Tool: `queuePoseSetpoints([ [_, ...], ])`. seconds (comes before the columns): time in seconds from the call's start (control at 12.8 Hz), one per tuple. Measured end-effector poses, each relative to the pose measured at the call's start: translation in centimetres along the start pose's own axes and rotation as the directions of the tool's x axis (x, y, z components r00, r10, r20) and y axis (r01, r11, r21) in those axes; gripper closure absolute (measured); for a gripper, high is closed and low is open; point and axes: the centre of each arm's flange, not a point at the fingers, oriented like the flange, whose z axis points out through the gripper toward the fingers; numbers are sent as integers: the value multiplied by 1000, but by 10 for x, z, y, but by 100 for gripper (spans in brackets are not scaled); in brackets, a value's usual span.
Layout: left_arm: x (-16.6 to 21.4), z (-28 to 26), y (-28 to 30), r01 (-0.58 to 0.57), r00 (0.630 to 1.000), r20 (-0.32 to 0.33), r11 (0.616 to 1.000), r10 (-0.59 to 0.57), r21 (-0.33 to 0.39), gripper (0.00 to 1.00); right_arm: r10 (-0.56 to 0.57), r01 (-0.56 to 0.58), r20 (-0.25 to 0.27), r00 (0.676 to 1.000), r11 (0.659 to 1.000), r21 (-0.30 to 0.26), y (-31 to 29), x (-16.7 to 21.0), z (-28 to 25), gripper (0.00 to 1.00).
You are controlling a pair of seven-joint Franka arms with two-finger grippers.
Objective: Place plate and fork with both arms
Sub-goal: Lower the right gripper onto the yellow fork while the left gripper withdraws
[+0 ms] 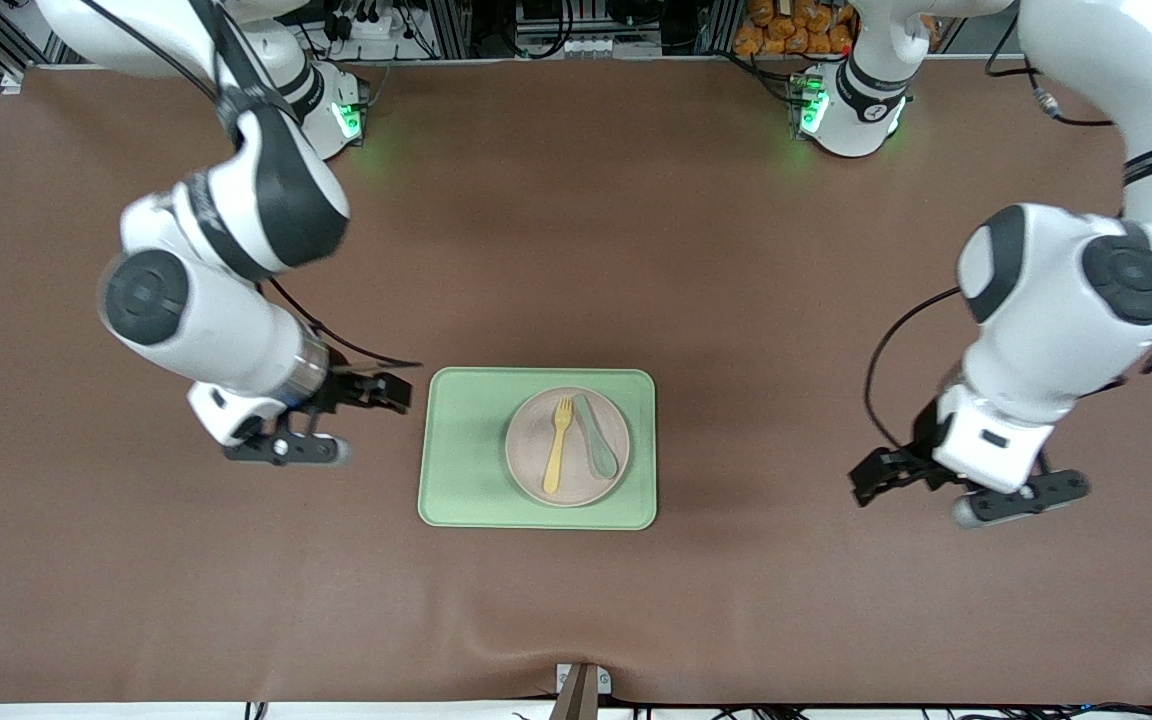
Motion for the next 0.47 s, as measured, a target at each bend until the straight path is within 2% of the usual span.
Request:
queuePoseSetpoints([
  [0.23,1,-42,-36,25,998,58,998,-28,56,0,38,-37,-51,998,999,30,-46,14,67,0],
  [0.47,-19,-81,-37,12,991,134,995,-25,100,0,37,-35,-64,997,999,25,-77,8,127,3],
])
